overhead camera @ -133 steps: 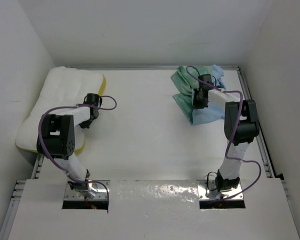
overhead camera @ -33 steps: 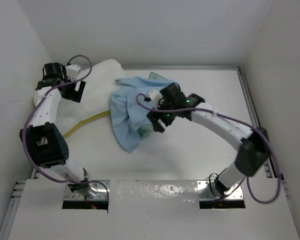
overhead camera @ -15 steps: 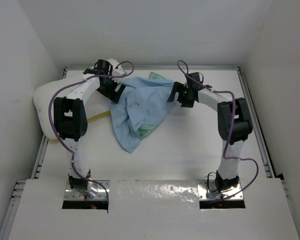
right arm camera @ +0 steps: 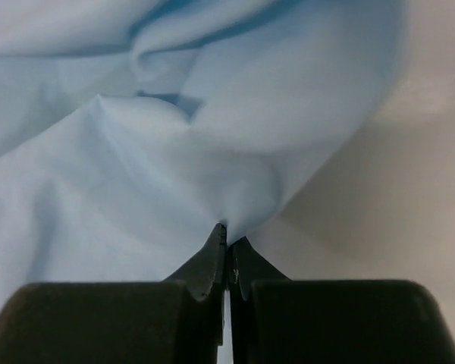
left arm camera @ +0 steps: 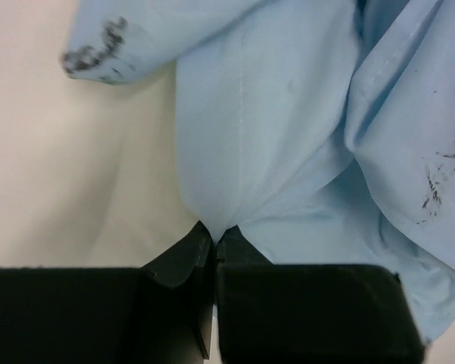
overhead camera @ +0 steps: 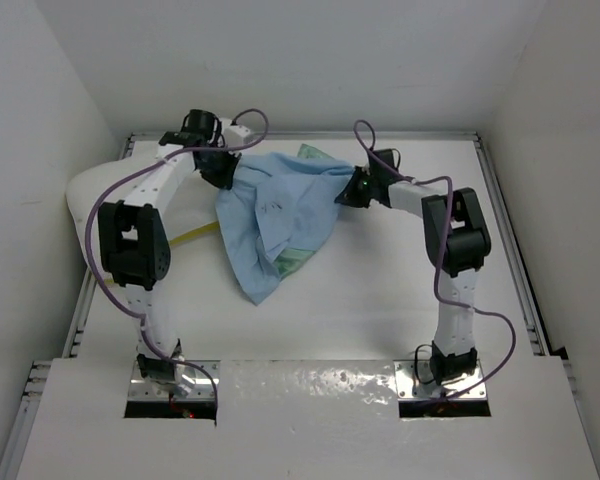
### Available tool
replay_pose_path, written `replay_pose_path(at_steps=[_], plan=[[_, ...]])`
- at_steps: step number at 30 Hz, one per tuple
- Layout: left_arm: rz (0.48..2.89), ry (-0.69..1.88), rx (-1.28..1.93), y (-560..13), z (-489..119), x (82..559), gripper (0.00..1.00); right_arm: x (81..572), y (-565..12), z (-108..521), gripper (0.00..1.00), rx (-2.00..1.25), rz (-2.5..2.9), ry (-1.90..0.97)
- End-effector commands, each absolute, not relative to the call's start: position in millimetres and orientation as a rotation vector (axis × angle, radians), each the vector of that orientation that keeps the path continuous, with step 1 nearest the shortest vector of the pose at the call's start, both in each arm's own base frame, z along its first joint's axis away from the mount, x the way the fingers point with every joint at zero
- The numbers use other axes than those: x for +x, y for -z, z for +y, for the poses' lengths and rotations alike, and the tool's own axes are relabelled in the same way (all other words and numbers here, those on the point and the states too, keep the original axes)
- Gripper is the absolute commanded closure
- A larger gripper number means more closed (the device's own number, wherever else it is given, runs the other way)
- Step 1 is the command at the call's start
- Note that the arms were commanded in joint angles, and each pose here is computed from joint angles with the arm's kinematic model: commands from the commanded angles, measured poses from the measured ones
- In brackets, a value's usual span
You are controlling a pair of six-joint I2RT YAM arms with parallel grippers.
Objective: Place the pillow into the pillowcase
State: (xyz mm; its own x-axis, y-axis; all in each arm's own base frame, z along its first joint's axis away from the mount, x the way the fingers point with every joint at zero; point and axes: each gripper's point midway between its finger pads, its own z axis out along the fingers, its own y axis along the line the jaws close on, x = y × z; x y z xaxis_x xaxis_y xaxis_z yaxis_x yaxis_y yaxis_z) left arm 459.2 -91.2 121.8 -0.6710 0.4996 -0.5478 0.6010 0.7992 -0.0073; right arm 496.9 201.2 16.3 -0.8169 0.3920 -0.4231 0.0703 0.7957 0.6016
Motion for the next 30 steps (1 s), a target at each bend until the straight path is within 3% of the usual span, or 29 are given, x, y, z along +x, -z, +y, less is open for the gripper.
replay_pose_path(at_steps=[1, 7, 12, 16, 19, 20, 22, 23, 24, 25, 26, 27, 28, 30], plan=[[2.143, 0.21, 0.771, -236.1, -101.2, 480.6, 1.0, 509.7, -58.7, 157.8, 1.0, 0.479, 2.284, -0.8], [1.859, 0.258, 0.666, -360.8, -123.8, 498.7, 1.0, 474.6, -178.0, -35.9, 1.0, 0.752, 1.972, -0.519], [1.701, 0.346, 0.656, -418.6, -158.2, 507.8, 1.0, 440.3, -288.6, -103.5, 1.0, 0.639, 1.826, -0.238], [1.726, 0.414, 0.735, -392.0, -199.9, 505.0, 1.0, 434.4, -321.4, -114.4, 1.0, 0.611, 1.826, -0.139], [1.858, 0.503, 0.812, -326.2, -216.8, 486.6, 1.0, 417.0, -303.5, -123.0, 1.0, 0.692, 1.877, -0.066], [1.985, 0.516, 0.809, -276.2, -211.7, 477.5, 1.0, 403.1, -280.6, -128.8, 0.84, 0.757, 1.936, -0.008], [2.081, 0.516, 0.856, -237.9, -202.9, 453.8, 0.96, 383.3, -268.6, -133.5, 0.49, 0.789, 1.979, 0.07], [2.191, 0.54, 0.898, -193.2, -196.1, 429.9, 0.84, 369.3, -257.0, -140.0, 0.24, 0.819, 2.019, 0.145], [2.253, 0.579, 0.992, -164.9, -190.2, 398.0, 0.64, 357.2, -259.7, -145.1, 0.09, 0.814, 2.033, 0.21], [2.273, 0.602, 1.045, -155.3, -188.1, 382.8, 0.48, 353.4, -263.9, -145.8, 0.01, 0.777, 2.044, 0.237], [2.3, 0.619, 1.18, -144.7, -180.1, 357.8, 0.31, 351.7, -270.3, -143.1, 0.01, 0.754, 2.042, 0.242], [2.312, 0.655, 1.242, -140.0, -178.4, 343.3, 0.07, 351.0, -273.2, -139.7, 0.01, 0.732, 2.051, 0.246], [2.349, 0.657, 1.28, -139.9, -172.0, 330.9, 0.0, 354.8, -282.3, -133.3, 0.01, 0.675, 2.049, 0.231], [2.322, 0.525, 1.241, -157.3, -162.3, 351.0, 0.0, 371.7, -288.8, -103.5, 0.08, 0.505, 2.074, 0.188]])
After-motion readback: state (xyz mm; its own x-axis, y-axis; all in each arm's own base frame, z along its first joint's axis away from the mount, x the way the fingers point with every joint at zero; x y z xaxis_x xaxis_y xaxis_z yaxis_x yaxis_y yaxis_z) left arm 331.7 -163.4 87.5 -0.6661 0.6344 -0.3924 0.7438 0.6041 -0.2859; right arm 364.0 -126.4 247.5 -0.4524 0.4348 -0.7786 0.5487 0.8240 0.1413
